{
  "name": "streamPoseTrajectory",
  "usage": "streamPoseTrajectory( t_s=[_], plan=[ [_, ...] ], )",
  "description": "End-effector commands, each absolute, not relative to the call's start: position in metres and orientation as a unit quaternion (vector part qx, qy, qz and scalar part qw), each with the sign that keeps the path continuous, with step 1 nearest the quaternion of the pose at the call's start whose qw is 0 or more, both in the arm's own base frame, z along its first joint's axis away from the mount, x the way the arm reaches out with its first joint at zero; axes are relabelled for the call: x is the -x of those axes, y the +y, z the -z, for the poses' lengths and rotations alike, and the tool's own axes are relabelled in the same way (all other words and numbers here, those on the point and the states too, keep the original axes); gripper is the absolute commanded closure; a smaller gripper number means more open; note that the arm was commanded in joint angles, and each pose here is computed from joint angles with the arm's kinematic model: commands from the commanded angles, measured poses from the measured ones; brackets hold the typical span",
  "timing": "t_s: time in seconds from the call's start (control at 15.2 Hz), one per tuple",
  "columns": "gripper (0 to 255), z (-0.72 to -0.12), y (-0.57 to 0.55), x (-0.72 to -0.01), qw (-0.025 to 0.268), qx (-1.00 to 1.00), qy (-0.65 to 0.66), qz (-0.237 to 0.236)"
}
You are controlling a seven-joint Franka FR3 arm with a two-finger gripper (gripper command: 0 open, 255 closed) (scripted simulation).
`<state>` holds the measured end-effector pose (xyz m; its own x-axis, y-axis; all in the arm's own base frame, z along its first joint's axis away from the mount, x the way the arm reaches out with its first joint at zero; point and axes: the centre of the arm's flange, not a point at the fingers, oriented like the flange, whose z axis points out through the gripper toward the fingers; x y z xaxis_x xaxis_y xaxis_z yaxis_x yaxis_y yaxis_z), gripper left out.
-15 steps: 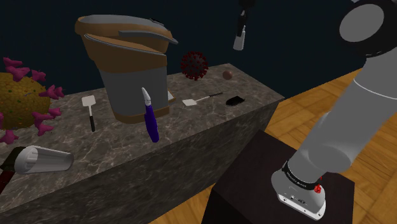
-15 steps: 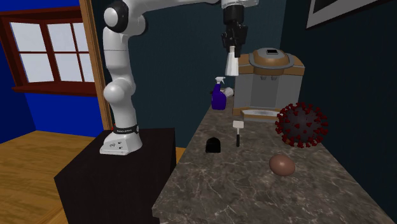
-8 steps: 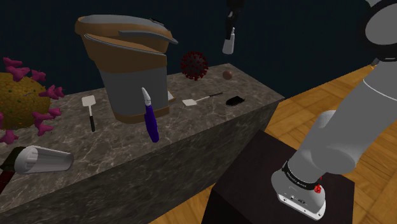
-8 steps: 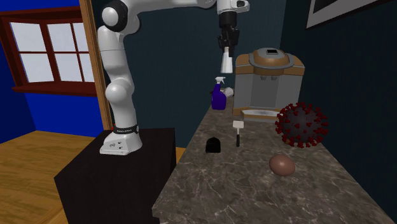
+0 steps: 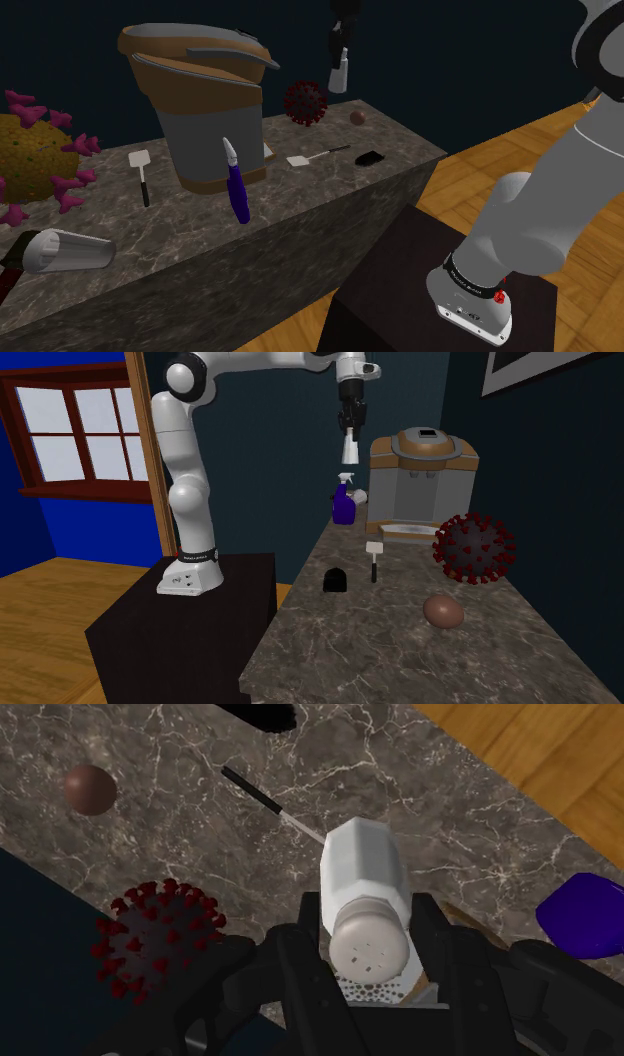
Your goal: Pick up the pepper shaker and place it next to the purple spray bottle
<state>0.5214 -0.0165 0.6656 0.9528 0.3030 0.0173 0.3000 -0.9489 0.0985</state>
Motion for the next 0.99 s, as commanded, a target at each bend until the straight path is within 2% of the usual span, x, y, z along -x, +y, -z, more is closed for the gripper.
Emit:
streamPoseTrajectory(
  t_s=[0.0, 0.92],
  plan=[
    [255, -0.665, 0.013, -0.523, 0.047, -0.987, 0.152, -0.016],
    [255, -0.665, 0.197, -0.529, 0.047, -0.987, 0.152, -0.016]
  ],
)
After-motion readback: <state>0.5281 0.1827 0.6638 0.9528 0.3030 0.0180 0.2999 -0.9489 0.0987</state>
